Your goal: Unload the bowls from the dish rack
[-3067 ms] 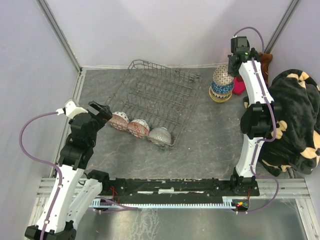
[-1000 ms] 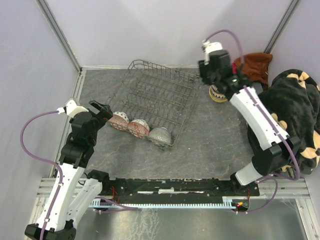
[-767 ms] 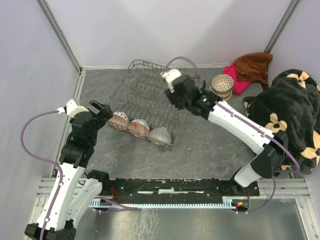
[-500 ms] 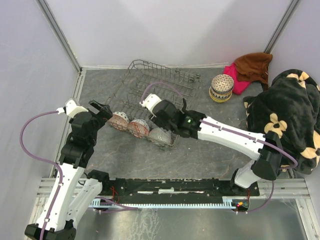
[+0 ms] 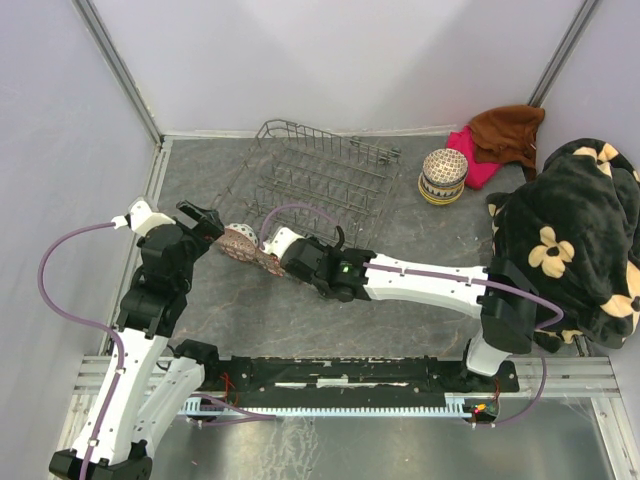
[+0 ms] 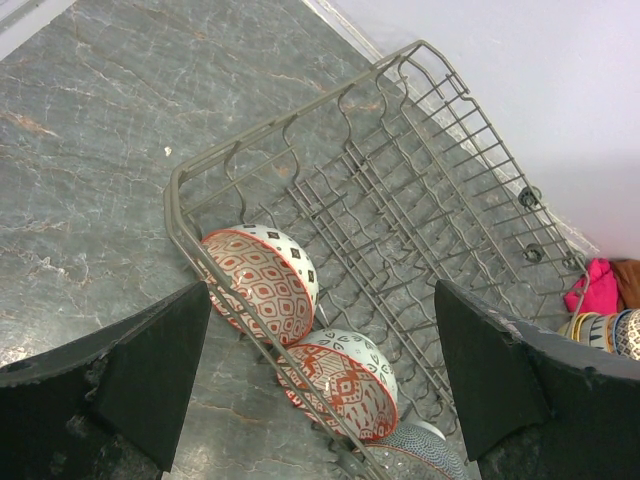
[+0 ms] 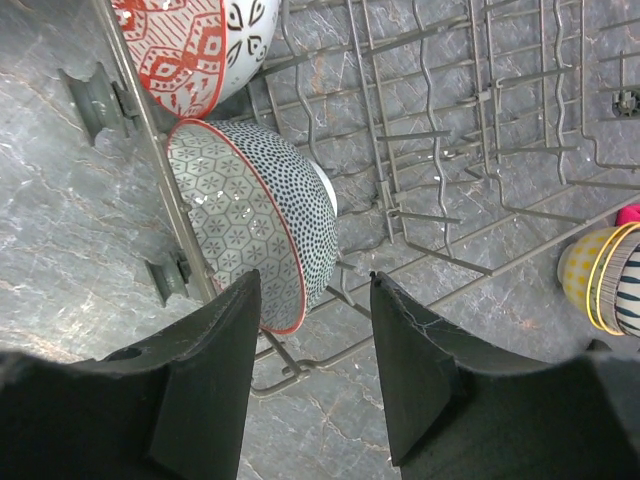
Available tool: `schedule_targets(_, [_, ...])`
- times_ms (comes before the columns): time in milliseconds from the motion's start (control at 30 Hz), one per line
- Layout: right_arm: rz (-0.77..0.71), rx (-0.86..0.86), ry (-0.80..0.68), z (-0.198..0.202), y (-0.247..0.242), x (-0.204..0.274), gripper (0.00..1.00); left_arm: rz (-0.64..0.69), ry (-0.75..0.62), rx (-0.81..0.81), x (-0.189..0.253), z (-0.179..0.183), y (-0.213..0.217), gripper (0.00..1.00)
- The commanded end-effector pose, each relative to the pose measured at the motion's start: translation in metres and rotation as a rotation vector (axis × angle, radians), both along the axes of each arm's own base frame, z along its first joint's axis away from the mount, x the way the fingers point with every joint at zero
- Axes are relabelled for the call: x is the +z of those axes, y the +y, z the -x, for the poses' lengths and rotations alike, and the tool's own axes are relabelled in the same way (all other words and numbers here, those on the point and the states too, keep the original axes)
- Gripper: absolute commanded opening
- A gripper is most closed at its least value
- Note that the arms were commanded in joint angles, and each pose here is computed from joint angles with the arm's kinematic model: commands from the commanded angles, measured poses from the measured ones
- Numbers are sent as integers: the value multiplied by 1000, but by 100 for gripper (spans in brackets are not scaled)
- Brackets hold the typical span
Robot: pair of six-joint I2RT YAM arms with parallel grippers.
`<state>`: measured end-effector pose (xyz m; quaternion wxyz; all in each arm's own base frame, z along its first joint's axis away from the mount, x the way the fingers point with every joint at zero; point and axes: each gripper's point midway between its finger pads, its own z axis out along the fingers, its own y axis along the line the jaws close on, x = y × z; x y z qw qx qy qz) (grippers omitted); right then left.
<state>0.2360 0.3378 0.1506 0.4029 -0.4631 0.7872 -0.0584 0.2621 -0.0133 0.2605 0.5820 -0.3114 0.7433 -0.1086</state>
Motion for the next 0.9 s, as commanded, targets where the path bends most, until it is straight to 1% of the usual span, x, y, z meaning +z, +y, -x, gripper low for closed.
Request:
schedule_targets(0, [3, -28, -62, -10, 4, 1, 55, -21, -56, 15, 23, 0, 5, 99])
schedule_targets(300, [70, -49, -97, -17, 2, -16, 48, -23, -56, 18, 23, -1, 5, 99])
schedule_targets(433, [91, -62, -126, -19, -1, -19, 42, -24, -54, 17, 21, -2, 5, 99])
schedule_targets(600, [106, -66, -141, -17, -1, -24, 31, -25, -60, 16, 24, -2, 5, 99])
schedule_targets(867, [134, -72, -178, -16, -2, -23, 21, -18, -56, 14, 20, -2, 4, 99])
